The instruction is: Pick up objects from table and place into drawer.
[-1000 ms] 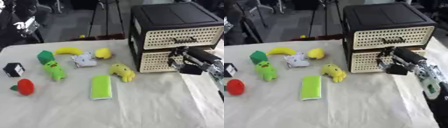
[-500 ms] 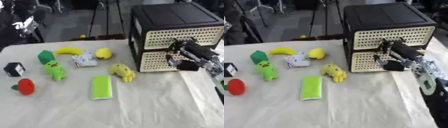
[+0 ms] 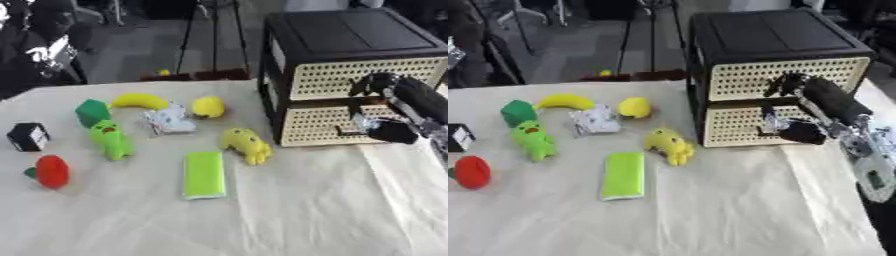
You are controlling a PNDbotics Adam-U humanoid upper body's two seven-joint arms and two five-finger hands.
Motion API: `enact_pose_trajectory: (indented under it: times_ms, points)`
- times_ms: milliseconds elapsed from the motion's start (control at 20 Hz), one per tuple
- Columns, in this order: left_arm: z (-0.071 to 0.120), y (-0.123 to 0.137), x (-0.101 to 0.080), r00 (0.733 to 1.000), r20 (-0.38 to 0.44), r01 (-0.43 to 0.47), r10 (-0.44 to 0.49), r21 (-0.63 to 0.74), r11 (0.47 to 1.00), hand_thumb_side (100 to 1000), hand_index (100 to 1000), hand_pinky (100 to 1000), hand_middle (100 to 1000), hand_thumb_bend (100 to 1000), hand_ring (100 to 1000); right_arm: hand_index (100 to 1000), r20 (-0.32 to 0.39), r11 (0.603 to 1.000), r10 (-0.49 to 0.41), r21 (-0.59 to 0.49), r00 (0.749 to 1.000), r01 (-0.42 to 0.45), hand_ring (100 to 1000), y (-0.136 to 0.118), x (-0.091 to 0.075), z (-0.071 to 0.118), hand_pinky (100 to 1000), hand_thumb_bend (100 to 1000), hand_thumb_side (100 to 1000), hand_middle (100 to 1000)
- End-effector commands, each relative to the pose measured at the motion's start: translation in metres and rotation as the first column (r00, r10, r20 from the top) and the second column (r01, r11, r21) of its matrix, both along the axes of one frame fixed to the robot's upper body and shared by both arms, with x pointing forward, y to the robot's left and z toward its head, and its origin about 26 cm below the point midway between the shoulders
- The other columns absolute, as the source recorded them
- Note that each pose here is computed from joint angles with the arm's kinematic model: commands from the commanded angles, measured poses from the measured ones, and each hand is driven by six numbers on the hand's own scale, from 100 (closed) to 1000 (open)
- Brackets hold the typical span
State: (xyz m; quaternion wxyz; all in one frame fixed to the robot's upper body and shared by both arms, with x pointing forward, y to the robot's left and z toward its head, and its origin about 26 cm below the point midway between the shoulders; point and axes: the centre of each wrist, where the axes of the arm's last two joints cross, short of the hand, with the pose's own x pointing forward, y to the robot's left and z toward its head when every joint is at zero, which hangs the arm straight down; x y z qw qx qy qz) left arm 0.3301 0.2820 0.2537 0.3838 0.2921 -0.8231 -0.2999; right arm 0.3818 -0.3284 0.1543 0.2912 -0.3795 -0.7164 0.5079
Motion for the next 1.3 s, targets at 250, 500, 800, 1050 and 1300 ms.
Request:
enact_pose_trajectory:
  times_ms: [250, 500, 800, 1050, 1300]
  points:
    - [0.005, 0.009, -0.003, 1.000, 0.020, -0.019, 0.019, 0.005, 1.000, 755, 705, 577, 550, 567, 553, 717, 0.162, 0.988, 0.017, 0.150, 0.987, -0.042, 559, -0.012, -0.039, 0.013, 409, 100, 665, 623]
    - [0.001, 0.012, -0.004, 1.000, 0.015, -0.018, 0.018, -0.002, 1.000, 757, 705, 577, 550, 564, 553, 706, 0.180, 0.967, 0.033, 0.244, 0.983, -0.077, 527, -0.018, -0.058, 0.006, 376, 100, 650, 592]
    - [-0.002, 0.013, -0.005, 1.000, 0.011, -0.013, 0.013, -0.013, 1.000, 757, 704, 576, 549, 561, 551, 702, 0.172, 0.930, 0.036, 0.356, 0.985, -0.096, 503, -0.019, -0.069, 0.008, 351, 100, 644, 564]
    - [-0.004, 0.014, -0.006, 1.000, 0.009, -0.010, 0.010, -0.023, 1.000, 756, 704, 576, 549, 559, 551, 696, 0.147, 0.904, 0.063, 0.412, 0.987, -0.119, 488, -0.021, -0.073, 0.014, 333, 100, 639, 548]
    - [-0.005, 0.015, -0.007, 1.000, 0.008, -0.012, 0.012, -0.025, 1.000, 756, 704, 575, 548, 559, 551, 693, 0.124, 0.876, 0.094, 0.462, 0.988, -0.141, 483, -0.026, -0.077, 0.020, 327, 100, 636, 540]
